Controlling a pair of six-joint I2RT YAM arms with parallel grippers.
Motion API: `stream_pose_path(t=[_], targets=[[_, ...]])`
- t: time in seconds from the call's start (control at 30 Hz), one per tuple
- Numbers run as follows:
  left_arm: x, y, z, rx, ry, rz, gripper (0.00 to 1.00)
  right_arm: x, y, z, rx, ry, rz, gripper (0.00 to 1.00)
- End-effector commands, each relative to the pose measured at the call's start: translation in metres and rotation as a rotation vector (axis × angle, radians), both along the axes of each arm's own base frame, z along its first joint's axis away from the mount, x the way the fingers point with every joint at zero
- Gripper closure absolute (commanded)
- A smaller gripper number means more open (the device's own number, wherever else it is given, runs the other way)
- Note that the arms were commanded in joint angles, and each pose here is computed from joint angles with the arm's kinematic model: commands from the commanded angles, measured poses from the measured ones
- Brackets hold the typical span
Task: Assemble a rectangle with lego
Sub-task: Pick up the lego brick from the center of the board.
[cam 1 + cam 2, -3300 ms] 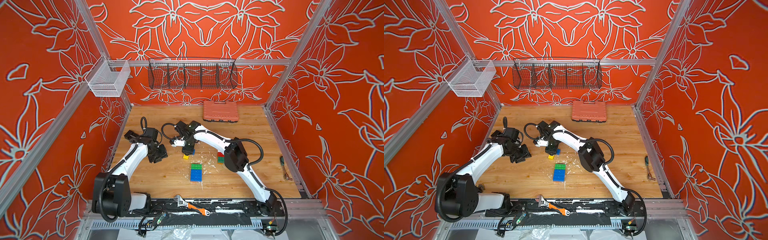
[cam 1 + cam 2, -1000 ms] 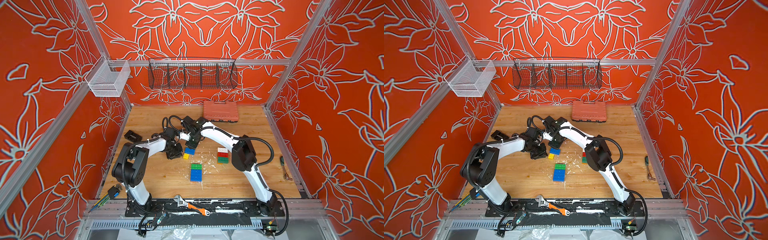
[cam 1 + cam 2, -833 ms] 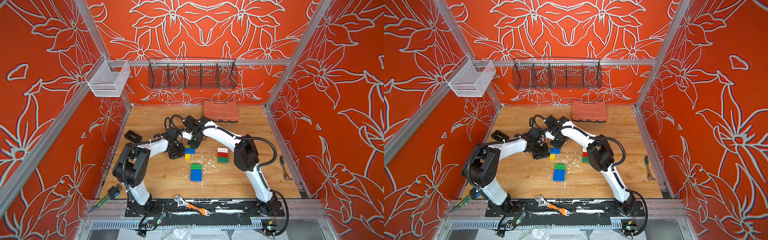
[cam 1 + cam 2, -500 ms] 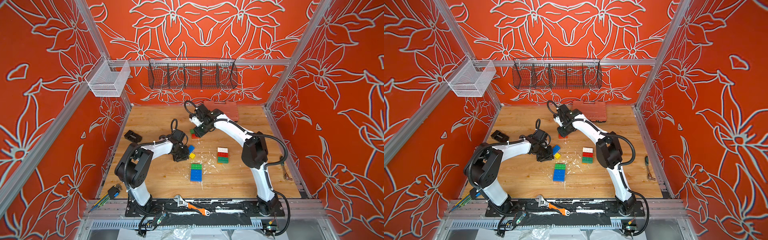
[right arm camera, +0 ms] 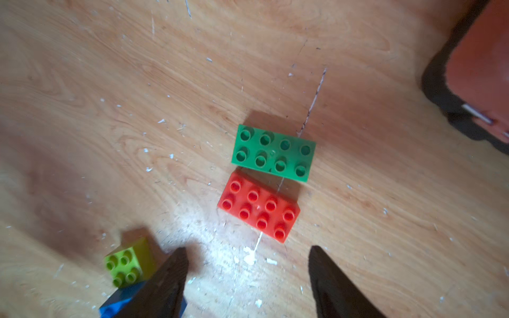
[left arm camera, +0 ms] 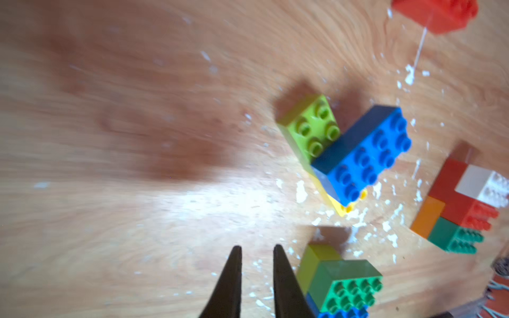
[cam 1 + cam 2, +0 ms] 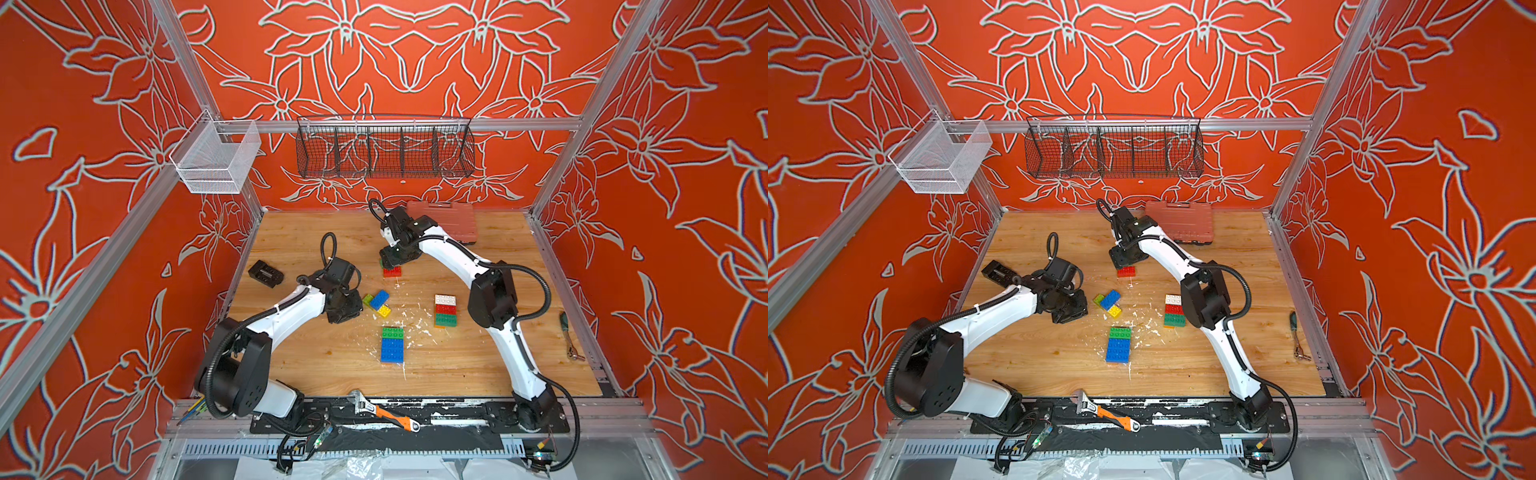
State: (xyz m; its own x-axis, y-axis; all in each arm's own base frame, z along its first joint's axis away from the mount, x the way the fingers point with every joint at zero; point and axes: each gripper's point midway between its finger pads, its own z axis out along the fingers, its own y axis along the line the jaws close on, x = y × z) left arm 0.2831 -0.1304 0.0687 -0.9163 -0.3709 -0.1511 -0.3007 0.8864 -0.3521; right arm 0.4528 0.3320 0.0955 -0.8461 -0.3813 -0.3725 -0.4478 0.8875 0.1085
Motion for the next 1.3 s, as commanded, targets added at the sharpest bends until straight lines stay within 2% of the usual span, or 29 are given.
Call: stream_pose_path(t=[0.0,0.13,0.23,0.4,0.63,0.83,1.27], targets=[[-0.014,0.016,-0.008,0.051,0.039,-0.008,0.79,-0.006,-0.012,-0.016,-0.073,0.063,-0.087,0.26],[-0.014,0.017,-0.009,0.048,0.028,-0.016,0.78,0.000,-0.004,-0.018,-0.054,0.034,-0.153,0.23],[-0.015,0.017,-0.008,0.048,0.019,-0.026,0.78,0.003,-0.007,-0.022,-0.090,0.017,-0.192,0.20],[-0.016,0.021,-0.007,0.057,-0.001,-0.037,0.76,-0.007,-0.003,-0.037,-0.091,0.082,-0.214,0.08],[-0.019,0.026,-0.007,0.071,-0.013,-0.047,0.76,-0.011,0.003,-0.050,-0.098,0.094,-0.237,0.09],[-0.022,0.030,-0.007,0.070,-0.025,-0.046,0.75,-0.007,0.001,-0.057,-0.119,0.092,-0.254,0.15],[-0.031,0.034,-0.022,0.064,0.005,-0.051,0.75,-0.002,0.003,-0.063,-0.130,0.083,-0.249,0.20]])
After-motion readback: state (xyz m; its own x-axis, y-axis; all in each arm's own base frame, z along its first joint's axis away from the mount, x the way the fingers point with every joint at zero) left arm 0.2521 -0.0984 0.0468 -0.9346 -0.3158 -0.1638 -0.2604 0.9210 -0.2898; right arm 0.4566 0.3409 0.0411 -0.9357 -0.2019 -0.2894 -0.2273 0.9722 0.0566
